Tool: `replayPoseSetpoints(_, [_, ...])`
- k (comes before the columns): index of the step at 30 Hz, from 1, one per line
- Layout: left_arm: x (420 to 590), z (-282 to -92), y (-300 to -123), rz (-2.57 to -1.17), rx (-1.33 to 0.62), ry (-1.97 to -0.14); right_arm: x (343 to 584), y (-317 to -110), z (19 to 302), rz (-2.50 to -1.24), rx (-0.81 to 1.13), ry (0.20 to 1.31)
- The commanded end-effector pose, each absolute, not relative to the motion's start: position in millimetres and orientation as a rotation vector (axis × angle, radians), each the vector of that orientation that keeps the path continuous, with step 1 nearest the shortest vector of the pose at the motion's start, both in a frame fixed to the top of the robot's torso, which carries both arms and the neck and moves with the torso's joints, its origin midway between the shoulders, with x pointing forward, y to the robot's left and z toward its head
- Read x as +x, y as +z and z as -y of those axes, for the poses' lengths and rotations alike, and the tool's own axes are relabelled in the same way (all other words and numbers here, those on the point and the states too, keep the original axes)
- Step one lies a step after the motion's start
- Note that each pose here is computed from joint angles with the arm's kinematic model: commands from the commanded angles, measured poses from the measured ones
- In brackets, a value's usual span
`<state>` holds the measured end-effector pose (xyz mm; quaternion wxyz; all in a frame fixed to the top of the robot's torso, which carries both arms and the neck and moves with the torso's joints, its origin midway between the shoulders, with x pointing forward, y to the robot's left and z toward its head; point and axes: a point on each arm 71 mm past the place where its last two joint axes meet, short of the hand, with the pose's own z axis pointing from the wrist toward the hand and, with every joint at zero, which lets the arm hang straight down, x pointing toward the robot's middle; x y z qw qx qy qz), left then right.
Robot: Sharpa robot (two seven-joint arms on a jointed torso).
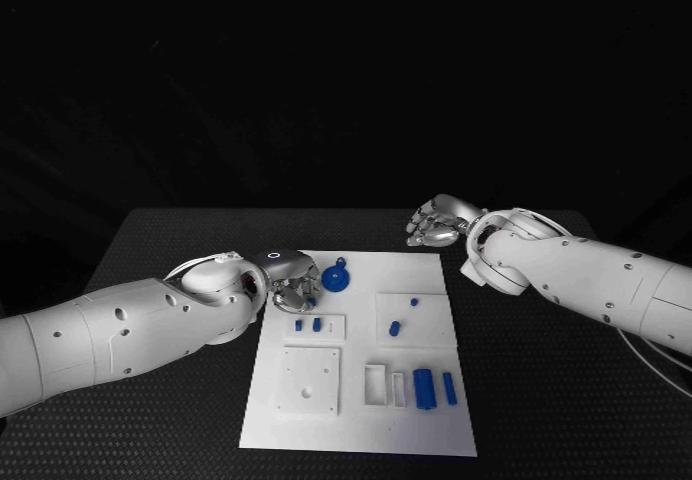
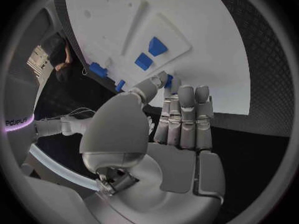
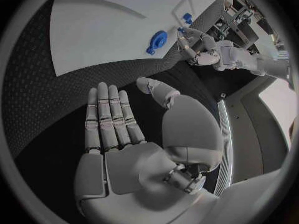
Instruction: Assemble the parts on the task board
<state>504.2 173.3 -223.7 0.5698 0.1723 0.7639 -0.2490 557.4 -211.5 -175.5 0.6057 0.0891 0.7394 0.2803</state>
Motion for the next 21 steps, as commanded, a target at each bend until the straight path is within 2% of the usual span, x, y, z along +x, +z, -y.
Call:
replayPoseSetpoints(1, [503.7,-171.0,-223.9,-1.795,0.419,-0.588,557,-176,210,-1.717,0.193,0.658])
replayPoseSetpoints(21, [504.0,-167.1,-236.3,-1.835,0.446,-0.567,557,-176,210,-1.717,0.193,0.658])
